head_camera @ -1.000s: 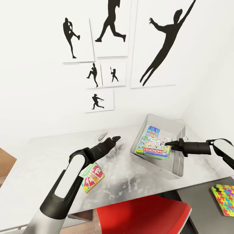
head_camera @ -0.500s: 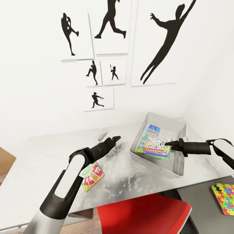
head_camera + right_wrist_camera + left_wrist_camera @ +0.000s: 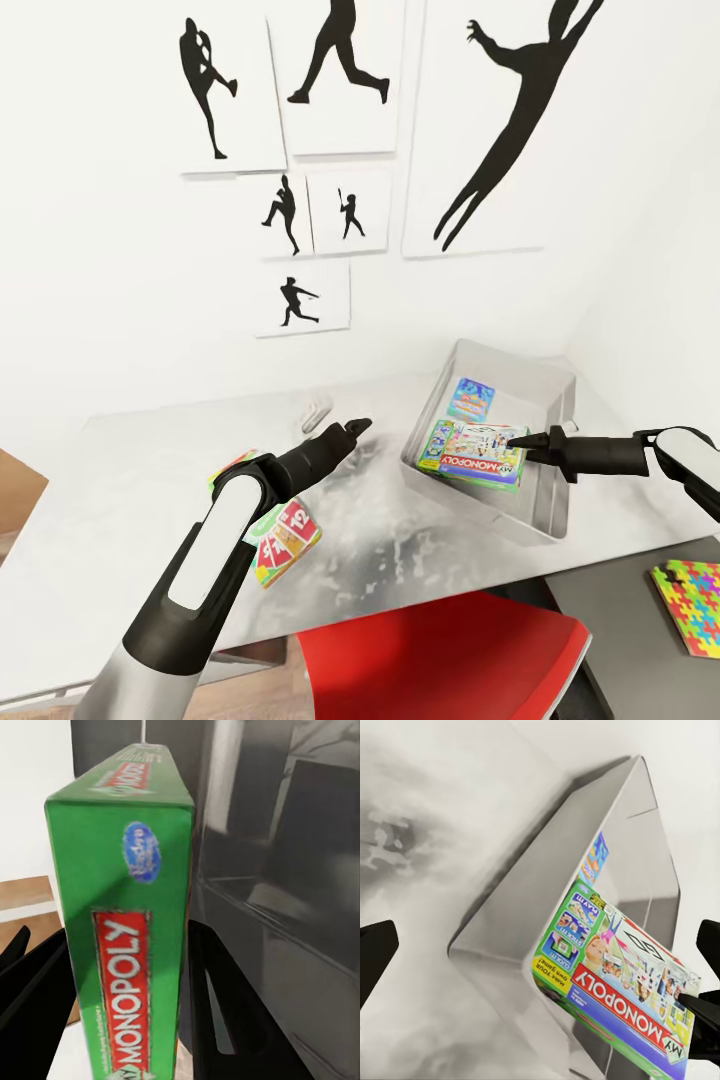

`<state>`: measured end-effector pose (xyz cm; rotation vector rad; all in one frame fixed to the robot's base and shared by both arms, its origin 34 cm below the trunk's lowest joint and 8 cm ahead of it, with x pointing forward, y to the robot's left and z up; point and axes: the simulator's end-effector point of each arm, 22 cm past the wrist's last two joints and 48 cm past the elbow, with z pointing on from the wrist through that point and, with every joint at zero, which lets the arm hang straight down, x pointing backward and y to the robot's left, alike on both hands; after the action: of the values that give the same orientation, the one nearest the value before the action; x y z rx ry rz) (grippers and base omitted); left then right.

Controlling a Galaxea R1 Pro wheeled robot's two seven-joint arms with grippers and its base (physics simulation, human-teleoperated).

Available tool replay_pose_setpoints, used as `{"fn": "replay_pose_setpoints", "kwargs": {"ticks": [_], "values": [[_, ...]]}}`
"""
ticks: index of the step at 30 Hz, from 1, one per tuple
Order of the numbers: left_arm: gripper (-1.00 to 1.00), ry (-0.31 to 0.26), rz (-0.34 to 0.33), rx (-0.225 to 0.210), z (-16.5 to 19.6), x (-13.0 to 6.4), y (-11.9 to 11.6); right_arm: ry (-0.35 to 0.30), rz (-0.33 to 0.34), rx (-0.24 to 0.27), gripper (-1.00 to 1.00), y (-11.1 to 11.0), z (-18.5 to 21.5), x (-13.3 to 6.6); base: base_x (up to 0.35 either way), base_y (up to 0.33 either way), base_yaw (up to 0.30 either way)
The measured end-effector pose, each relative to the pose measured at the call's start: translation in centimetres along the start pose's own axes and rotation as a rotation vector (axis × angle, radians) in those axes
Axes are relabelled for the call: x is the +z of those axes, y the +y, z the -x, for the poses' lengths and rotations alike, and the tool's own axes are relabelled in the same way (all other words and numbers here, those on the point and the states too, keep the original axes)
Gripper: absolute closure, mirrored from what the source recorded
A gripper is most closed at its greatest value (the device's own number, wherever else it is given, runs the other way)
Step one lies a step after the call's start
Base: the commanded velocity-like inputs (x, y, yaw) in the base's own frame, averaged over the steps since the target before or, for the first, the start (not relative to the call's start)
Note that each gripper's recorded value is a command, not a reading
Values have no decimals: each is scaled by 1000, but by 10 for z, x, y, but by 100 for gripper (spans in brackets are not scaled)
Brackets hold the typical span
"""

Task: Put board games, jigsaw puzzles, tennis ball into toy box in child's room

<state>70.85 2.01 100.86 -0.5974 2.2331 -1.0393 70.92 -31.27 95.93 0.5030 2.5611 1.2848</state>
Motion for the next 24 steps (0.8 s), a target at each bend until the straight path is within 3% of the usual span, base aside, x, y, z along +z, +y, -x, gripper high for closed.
{"fn": "replay_pose_setpoints", "kwargs": {"ticks": [24], "values": [[-100,1,1,-2,0,1,1,2,-21,4,100,-6,0,2,0,0,0]]}}
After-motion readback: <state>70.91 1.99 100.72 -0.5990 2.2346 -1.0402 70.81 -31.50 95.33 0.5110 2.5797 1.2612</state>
